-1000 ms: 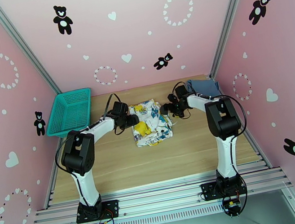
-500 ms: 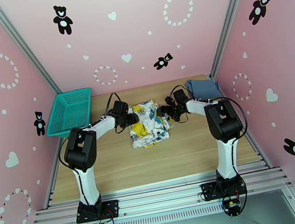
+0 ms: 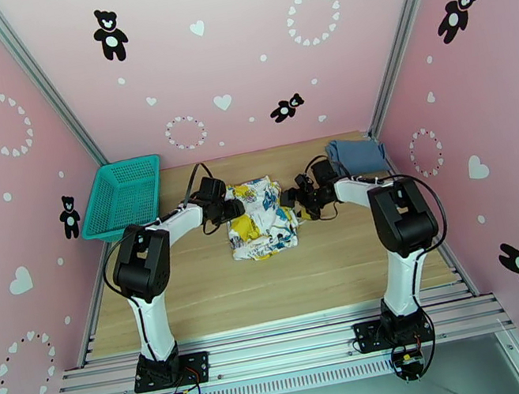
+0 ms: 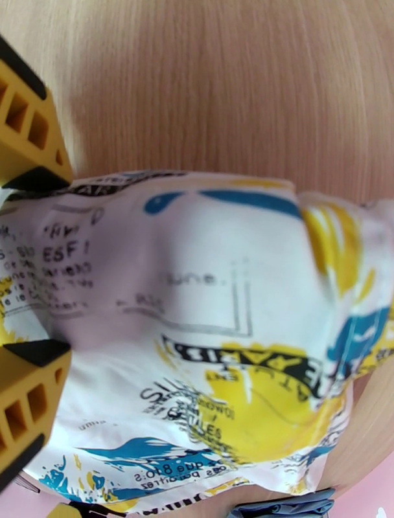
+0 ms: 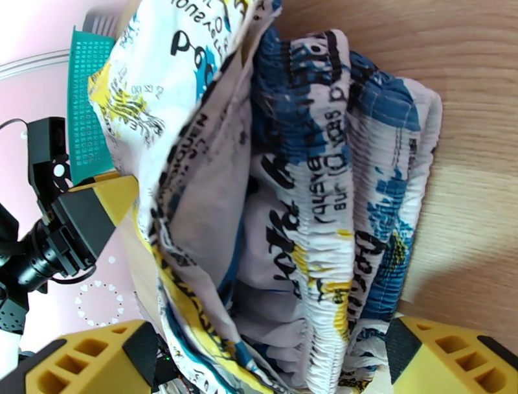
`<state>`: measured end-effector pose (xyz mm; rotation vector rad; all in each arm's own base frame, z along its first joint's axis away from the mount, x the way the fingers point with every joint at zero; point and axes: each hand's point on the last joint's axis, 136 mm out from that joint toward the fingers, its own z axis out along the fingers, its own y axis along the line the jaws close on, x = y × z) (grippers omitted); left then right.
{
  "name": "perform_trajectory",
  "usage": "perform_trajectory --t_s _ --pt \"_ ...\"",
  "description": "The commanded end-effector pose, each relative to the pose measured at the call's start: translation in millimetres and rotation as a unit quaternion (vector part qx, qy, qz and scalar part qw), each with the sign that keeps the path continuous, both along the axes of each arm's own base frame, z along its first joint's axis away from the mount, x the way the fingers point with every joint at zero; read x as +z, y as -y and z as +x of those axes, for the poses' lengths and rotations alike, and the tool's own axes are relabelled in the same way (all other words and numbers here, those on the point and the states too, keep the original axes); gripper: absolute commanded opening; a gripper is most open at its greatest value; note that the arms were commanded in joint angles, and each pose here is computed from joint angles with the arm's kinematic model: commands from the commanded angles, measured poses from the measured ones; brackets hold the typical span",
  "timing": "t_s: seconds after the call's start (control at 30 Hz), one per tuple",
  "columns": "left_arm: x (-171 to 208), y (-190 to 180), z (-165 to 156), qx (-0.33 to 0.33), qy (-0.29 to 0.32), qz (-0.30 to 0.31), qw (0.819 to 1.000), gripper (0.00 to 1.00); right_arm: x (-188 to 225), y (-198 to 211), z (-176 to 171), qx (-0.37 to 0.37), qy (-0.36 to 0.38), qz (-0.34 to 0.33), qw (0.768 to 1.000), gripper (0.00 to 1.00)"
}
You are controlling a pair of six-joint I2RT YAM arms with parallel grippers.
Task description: Fold and stack the mixed laundry pile
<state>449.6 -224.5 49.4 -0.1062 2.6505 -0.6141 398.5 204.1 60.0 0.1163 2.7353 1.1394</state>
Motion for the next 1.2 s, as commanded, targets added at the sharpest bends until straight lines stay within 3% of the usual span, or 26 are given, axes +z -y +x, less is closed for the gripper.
perform_trajectory --t_s 0.0,0.13,0.3,0.47,0.57,0.77,0.97,1.17 --pt "-3 4 7 -0.002 0.001 -0.014 1.000 0.65 -6 -11 -5 0.033 0.007 -0.072 0.997 0.99" --pt "-5 5 7 -0.001 -0.001 -0.016 1.000 0.65 -29 -14 -9 0.040 -0.009 -0.133 0.990 0.99" --pt "-8 3 6 -0.002 -0.003 -0.012 1.000 0.65 -37 -47 -13 0.055 -0.019 -0.100 0.993 0.94" --pt "-7 4 6 -0.003 -0.002 -0.013 1.000 0.65 -34 -59 -5 0.053 -0.017 -0.078 0.995 0.69" --pt "-6 3 5 -0.004 -0.001 -0.009 1.000 0.65 -31 -58 3 0.043 -0.014 -0.073 0.996 0.47" --pt "3 -2 7 -0.005 0.006 -0.009 1.000 0.65 -28 -60 12 0.028 -0.005 -0.062 0.998 0.20" --pt "56 -13 0 -0.021 0.050 0.014 0.998 0.66 -10 -48 24 0.039 0.034 -0.114 0.992 0.00" --pt "96 -36 -17 -0.020 0.085 0.051 0.995 0.67 17 -11 47 0.052 0.104 -0.243 0.963 0.00"
